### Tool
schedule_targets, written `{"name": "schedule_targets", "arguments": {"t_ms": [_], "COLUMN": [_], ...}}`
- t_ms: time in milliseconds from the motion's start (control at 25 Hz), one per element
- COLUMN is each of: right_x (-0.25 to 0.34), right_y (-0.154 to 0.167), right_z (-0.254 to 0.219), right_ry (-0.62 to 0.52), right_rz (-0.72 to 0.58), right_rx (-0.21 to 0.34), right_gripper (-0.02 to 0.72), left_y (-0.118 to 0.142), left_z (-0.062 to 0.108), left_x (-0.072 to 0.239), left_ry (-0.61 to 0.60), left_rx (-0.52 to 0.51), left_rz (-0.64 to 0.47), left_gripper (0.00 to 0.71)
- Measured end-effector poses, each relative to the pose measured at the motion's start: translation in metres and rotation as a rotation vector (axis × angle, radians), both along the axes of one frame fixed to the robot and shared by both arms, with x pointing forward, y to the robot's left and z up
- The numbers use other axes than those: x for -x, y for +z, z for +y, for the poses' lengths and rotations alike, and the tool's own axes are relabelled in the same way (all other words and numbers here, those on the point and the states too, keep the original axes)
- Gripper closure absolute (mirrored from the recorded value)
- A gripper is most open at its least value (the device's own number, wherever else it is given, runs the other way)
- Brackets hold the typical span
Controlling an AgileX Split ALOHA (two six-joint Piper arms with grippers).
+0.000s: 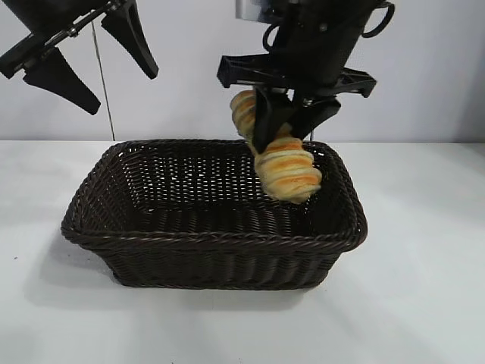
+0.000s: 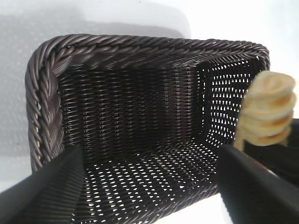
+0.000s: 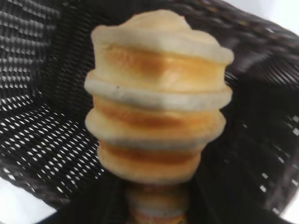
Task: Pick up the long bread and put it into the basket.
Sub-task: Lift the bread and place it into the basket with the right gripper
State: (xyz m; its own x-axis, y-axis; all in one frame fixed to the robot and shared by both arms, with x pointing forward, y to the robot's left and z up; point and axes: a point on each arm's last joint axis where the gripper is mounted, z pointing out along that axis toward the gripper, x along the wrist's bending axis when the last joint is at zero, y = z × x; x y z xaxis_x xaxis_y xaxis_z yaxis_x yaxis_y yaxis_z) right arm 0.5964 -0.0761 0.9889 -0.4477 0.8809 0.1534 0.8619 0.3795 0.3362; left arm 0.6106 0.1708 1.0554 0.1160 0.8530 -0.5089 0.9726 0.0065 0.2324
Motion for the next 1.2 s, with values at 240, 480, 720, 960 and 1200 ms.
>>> {"name": "schedule_targets", "arguments": {"t_ms": [240,480,720,960,1200], "right_x": [-0.005,-0.005,-0.003,0.001,-0.005], "right_y": [-0.013,-0.013,-0.014,0.012,0.068], "right_z": [0.004,0.004,0.003,0.000,-0.003], "right_ry": [-0.003,-0.003,0.001,0.022,0.031], "right_rz": [-0.007,-0.009,0.017,0.019,-0.038], "right_rx": [0.000,-0.002,0.012,0.029,0.009], "right_gripper": [0.449,0.344,0.164,0.137,0.134], "left_y": [0.000,0.000,0.000,0.000,0.000], "left_z": [0.000,0.000,0.000,0.000,0.000], "left_x": [0.000,0.000,0.000,0.000,0.000], "left_ry": [0.000,-0.001,-0.003,-0.004,-0.004], "left_rx": [0.000,0.000,-0.001,-0.001,-0.001], "left_rz": [0.000,0.000,-0.001,-0.002,-0.002], "left_gripper": [0.142,0.142,0.142,0.142,0.142]}}
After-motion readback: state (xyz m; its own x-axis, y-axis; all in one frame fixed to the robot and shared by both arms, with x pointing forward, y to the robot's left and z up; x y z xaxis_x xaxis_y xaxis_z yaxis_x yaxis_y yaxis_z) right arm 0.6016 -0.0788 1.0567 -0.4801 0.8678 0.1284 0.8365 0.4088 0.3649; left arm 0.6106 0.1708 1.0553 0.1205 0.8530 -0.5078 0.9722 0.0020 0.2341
